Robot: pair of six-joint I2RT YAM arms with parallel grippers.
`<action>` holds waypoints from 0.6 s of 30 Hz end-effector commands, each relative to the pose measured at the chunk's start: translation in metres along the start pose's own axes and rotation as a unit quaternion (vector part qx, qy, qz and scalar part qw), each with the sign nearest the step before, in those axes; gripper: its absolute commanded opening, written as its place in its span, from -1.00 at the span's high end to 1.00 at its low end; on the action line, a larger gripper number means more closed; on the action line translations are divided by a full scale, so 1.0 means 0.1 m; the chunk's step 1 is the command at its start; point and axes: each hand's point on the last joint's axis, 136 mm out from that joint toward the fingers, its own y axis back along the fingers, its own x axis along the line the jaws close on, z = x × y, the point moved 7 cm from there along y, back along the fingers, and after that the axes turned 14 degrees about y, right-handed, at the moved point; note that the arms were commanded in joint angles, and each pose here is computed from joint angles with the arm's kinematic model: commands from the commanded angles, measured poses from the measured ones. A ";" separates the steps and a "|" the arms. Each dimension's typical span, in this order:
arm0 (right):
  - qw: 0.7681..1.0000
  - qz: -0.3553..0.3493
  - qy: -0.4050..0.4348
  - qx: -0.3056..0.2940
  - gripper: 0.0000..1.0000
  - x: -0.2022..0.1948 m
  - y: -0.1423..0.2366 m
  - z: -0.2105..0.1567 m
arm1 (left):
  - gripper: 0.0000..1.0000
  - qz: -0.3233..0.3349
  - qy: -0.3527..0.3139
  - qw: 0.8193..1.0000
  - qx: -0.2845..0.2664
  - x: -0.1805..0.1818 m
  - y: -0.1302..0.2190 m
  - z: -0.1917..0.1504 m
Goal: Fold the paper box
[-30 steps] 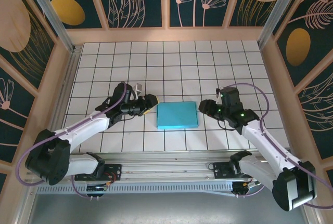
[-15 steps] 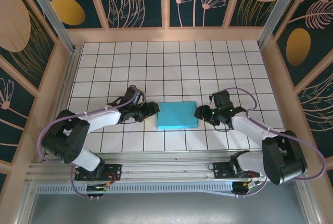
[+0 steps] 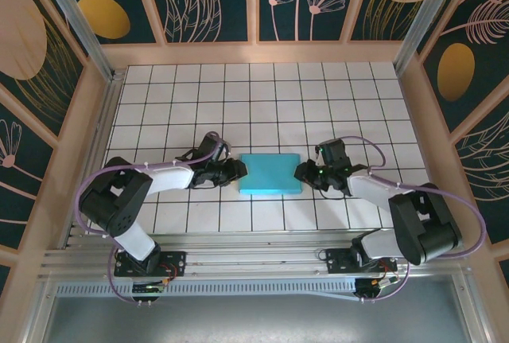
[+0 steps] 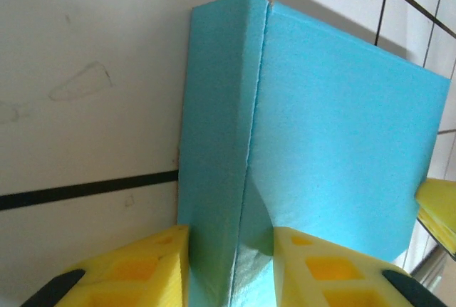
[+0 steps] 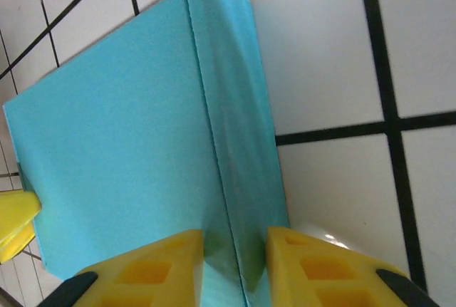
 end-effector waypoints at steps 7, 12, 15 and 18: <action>0.998 0.045 0.016 -0.047 0.45 0.33 -0.38 0.58 | 0.39 -0.021 -0.004 0.998 -0.059 -0.29 -0.18 0.49; 0.997 0.046 0.022 -0.057 0.44 0.43 -0.70 0.95 | 0.41 -0.030 -0.012 0.996 -0.087 -0.43 -0.26 0.99; 0.996 0.049 0.029 -0.065 0.43 0.51 -0.89 1.20 | 0.40 -0.021 -0.024 0.995 -0.093 -0.50 -0.33 1.18; 0.995 0.055 0.029 -0.075 0.43 0.58 -1.05 1.40 | 0.39 -0.005 -0.028 0.994 -0.106 -0.50 -0.40 1.32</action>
